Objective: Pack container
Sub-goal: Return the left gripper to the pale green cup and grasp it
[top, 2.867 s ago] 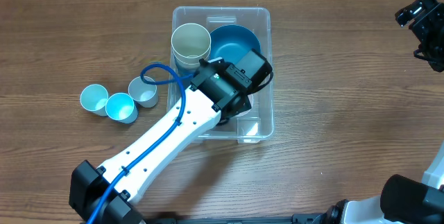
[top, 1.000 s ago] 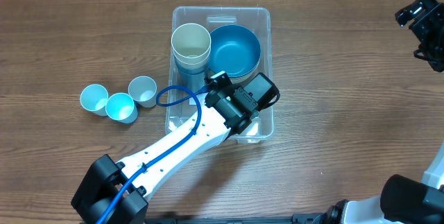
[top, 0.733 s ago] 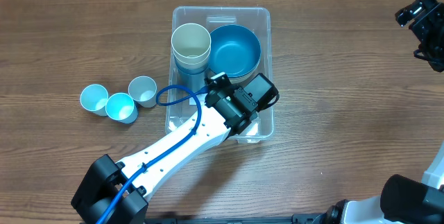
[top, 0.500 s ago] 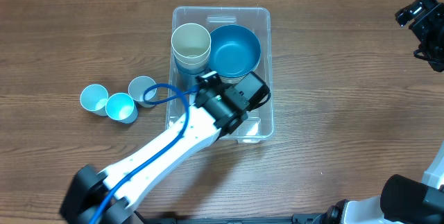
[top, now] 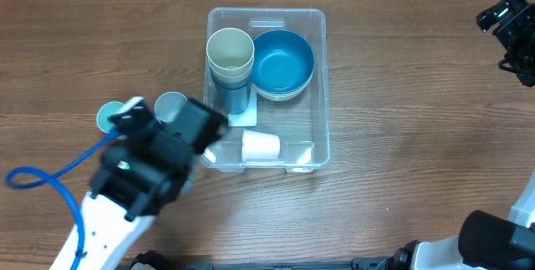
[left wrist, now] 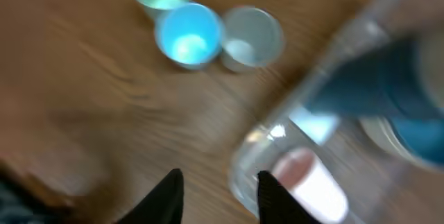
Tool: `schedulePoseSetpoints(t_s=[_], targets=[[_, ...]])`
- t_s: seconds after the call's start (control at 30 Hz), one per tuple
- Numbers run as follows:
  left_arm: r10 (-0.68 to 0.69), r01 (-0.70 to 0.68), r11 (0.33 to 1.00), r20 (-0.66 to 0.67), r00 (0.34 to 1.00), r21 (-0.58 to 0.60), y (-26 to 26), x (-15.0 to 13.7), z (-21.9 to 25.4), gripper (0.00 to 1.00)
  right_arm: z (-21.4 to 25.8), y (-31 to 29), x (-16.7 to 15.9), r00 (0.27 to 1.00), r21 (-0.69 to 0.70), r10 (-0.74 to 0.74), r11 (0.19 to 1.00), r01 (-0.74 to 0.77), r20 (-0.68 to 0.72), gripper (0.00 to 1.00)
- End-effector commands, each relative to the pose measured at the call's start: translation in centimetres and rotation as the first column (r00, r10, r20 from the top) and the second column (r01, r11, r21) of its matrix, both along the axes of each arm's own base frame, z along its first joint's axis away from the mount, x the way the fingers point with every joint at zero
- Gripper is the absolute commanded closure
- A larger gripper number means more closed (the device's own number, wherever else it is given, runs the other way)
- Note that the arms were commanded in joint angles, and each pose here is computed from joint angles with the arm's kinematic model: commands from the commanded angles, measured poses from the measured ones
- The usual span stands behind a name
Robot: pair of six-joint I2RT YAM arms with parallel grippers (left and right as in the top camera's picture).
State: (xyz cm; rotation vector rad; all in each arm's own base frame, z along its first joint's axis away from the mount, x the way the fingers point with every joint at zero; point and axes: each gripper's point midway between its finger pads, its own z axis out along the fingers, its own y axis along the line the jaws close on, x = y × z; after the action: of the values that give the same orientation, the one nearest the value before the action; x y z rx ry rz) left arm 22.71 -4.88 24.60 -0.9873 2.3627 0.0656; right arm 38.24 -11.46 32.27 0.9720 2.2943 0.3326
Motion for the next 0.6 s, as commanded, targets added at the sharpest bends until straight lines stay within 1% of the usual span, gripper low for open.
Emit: schedulePoseSetpoints(t_s=[0.0, 0.07, 0.17, 0.3, 0.4, 0.43, 0.5, 0.57], targets=[[0.245, -0.245, 0.969, 0.001, 0.970, 0.042, 6.5, 0.5, 0.1, 0.62, 0.6, 0.2, 0.0, 1.000, -0.002, 0.004, 1.000, -0.004, 0.018, 0.00], [0.276, -0.275, 0.961, -0.033, 0.961, 0.029, 8.3, 0.9, -0.3, 0.62, 0.6, 0.2, 0.0, 1.000, -0.002, 0.004, 1.000, -0.004, 0.018, 0.00], [0.287, -0.293, 0.955, -0.097, 0.953, -0.050, 10.7, 2.3, -1.7, 0.59, 0.6, 0.2, 0.0, 1.000, -0.002, 0.004, 1.000, -0.004, 0.018, 0.00], [0.382, -0.402, 0.905, -0.148, 0.912, -0.142, 15.8, 4.0, -4.1, 0.60, 0.6, 0.2, 0.0, 1.000, -0.003, 0.004, 1.000, -0.004, 0.018, 0.00], [0.399, -0.427, 0.883, -0.168, 0.901, -0.192, 18.4, 5.6, -6.1, 0.60, 0.6, 0.2, 0.0, 1.000, -0.002, 0.004, 1.000, -0.004, 0.018, 0.00], [0.386, -0.419, 0.883, -0.182, 0.904, -0.212, 18.7, 6.1, -6.9, 0.60, 0.6, 0.2, 0.0, 1.000, -0.002, 0.004, 1.000, -0.004, 0.018, 0.00], [0.315, -0.363, 0.892, -0.205, 0.927, -0.270, 18.6, 7.7, -8.7, 0.61, 0.6, 0.2, 0.0, 1.000, -0.002, 0.004, 1.000, -0.004, 0.018, 0.00], [0.258, -0.330, 0.886, -0.247, 0.934, -0.325, 18.0, 8.9, -10.9, 0.62, 0.6, 0.2, 0.0, 1.000, -0.002, 0.004, 1.000, -0.004, 0.018, 0.00]])
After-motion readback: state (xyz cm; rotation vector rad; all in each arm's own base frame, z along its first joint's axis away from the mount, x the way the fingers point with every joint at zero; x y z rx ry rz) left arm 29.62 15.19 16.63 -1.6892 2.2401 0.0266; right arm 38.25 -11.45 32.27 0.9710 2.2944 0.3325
